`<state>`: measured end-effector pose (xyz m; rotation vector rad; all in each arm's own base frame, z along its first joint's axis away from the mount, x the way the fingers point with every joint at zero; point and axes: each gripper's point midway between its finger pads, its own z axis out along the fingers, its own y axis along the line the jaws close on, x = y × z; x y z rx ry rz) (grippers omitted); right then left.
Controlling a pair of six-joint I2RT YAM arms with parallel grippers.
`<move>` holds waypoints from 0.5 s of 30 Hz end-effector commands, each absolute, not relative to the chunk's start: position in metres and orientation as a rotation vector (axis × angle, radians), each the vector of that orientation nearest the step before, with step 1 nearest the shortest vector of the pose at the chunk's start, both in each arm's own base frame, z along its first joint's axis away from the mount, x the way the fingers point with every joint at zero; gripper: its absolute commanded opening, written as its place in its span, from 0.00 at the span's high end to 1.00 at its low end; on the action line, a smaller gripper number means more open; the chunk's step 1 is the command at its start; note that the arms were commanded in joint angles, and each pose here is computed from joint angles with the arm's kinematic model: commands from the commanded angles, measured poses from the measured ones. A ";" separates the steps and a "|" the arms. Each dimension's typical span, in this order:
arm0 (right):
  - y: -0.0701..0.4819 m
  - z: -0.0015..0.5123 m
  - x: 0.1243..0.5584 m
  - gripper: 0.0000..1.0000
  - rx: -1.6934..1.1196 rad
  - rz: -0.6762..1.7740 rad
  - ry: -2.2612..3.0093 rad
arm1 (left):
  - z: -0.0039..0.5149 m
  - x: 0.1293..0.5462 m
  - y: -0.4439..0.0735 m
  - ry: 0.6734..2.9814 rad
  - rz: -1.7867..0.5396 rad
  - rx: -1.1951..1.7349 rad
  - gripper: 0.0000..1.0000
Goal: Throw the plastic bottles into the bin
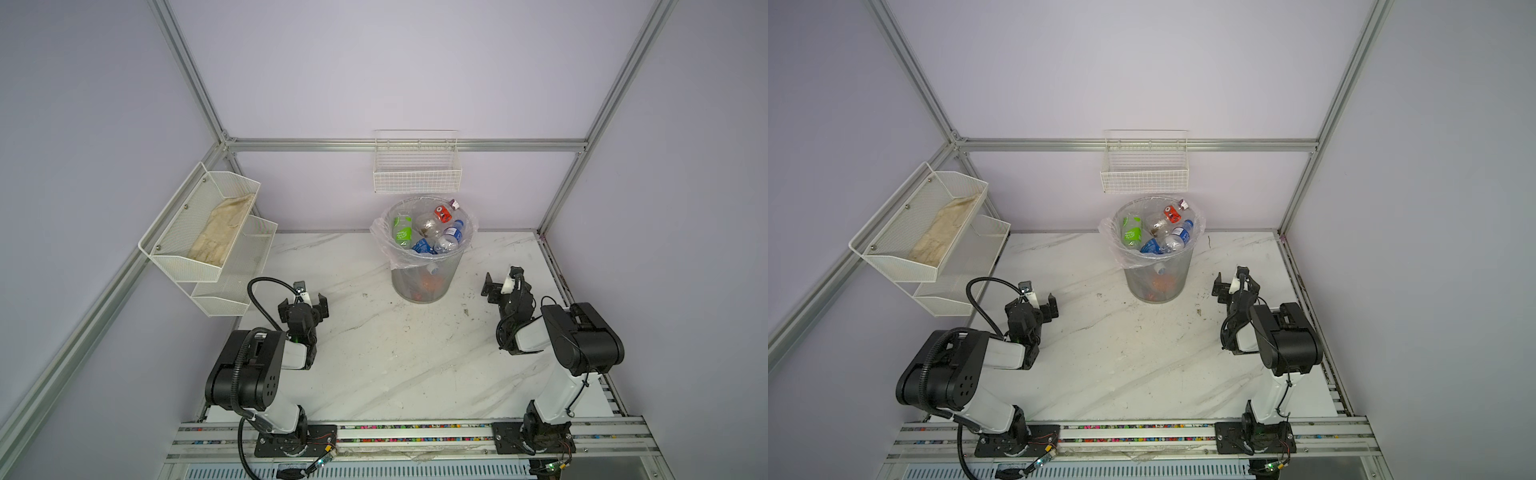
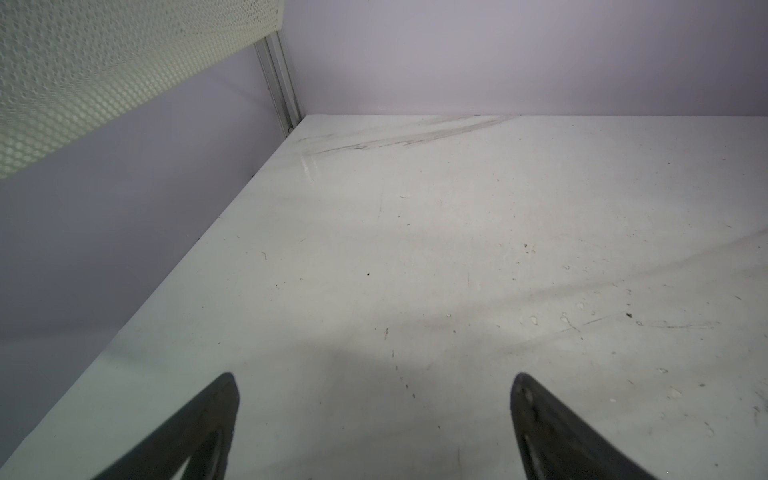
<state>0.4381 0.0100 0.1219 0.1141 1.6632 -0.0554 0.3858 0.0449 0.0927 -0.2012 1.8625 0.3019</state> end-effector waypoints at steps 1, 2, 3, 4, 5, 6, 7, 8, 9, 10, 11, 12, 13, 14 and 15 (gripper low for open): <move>0.013 0.136 0.437 0.02 0.100 -0.052 1.623 | 0.117 0.395 0.046 1.780 0.305 -0.208 0.00; 0.013 0.136 0.437 0.03 0.099 -0.052 1.622 | 0.117 0.394 0.045 1.777 0.305 -0.208 0.00; 0.013 0.136 0.437 0.03 0.099 -0.052 1.623 | 0.117 0.394 0.045 1.778 0.305 -0.207 0.00; 0.012 0.136 0.437 0.02 0.100 -0.052 1.621 | 0.117 0.394 0.045 1.776 0.307 -0.206 0.00; 0.013 0.135 0.436 0.03 0.099 -0.053 1.623 | 0.117 0.394 0.045 1.776 0.306 -0.206 0.00; 0.013 0.136 0.437 0.03 0.098 -0.053 1.623 | 0.117 0.394 0.045 1.776 0.306 -0.207 0.00; 0.013 0.135 0.436 0.03 0.098 -0.054 1.624 | 0.117 0.394 0.044 1.776 0.305 -0.206 0.00; 0.013 0.136 0.437 0.02 0.098 -0.053 1.623 | 0.117 0.394 0.044 1.775 0.306 -0.207 0.00; 0.013 0.136 0.437 0.03 0.098 -0.054 1.623 | 0.117 0.394 0.045 1.775 0.307 -0.206 0.00; 0.013 0.136 0.436 0.03 0.099 -0.053 1.622 | 0.118 0.395 0.044 1.774 0.306 -0.206 0.00; 0.013 0.136 0.437 0.03 0.099 -0.053 1.622 | 0.118 0.395 0.044 1.774 0.307 -0.205 0.00; 0.013 0.136 0.436 0.03 0.099 -0.053 1.622 | 0.118 0.394 0.045 1.774 0.307 -0.206 0.00; 0.013 0.136 0.437 0.03 0.098 -0.053 1.623 | 0.118 0.394 0.045 1.773 0.307 -0.206 0.00; 0.013 0.135 0.436 0.03 0.098 -0.053 1.624 | 0.118 0.394 0.044 1.771 0.307 -0.205 0.00; 0.013 0.136 0.437 0.03 0.098 -0.053 1.623 | 0.118 0.394 0.043 1.773 0.309 -0.201 0.00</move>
